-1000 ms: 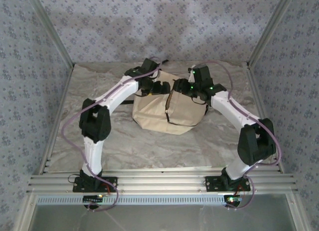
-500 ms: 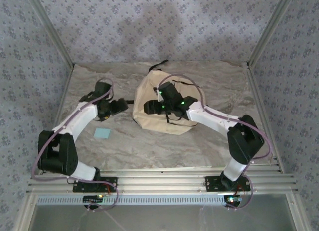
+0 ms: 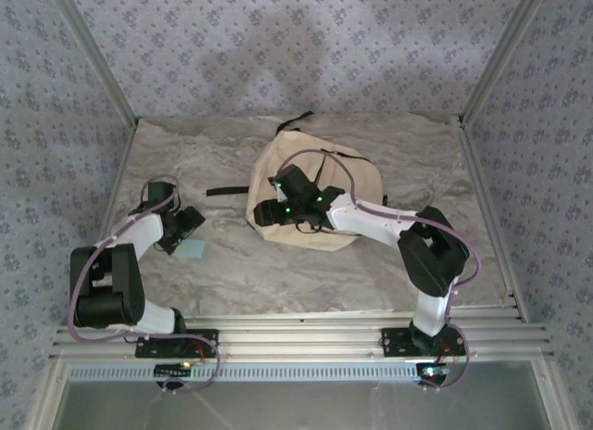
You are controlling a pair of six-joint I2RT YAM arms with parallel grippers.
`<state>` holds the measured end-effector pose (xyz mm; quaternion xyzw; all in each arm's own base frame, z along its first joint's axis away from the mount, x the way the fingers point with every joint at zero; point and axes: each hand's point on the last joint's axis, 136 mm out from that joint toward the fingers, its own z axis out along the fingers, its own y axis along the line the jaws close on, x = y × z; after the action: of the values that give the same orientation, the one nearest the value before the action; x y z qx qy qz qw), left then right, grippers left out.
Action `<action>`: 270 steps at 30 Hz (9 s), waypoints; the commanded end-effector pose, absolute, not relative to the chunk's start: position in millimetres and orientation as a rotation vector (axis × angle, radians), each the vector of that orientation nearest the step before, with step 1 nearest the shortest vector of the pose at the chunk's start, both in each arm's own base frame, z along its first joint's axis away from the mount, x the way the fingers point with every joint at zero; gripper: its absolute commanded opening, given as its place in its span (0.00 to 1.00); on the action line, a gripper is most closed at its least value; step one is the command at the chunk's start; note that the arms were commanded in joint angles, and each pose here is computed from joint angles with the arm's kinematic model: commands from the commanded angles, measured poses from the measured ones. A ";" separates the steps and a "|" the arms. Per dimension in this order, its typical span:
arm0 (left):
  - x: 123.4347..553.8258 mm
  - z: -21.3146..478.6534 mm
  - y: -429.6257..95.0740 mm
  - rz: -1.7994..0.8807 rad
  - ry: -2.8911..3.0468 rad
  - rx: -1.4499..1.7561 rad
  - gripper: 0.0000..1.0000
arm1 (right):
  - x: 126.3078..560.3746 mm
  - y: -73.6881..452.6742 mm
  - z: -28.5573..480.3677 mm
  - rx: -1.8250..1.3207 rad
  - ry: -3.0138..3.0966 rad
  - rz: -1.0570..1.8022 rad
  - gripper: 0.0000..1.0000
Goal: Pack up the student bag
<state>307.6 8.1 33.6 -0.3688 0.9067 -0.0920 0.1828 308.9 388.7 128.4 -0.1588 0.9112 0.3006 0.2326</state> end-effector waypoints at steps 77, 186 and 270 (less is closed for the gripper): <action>321.6 96.1 -10.0 -0.614 2.337 -1.095 1.00 | 303.1 466.8 -13.7 -1.726 2.387 0.185 0.61; 425.6 156.3 -347.6 -0.598 2.587 0.217 0.00 | 463.1 235.4 108.5 0.406 2.385 1.036 0.49; 440.8 13.6 -193.3 -0.566 2.723 -0.466 0.84 | 317.7 312.8 133.6 -0.381 2.669 0.991 0.00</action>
<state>437.2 -221.6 51.9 -0.1425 0.9371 -0.2640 0.1785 340.8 280.9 112.6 -0.1064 0.9399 0.2731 0.1752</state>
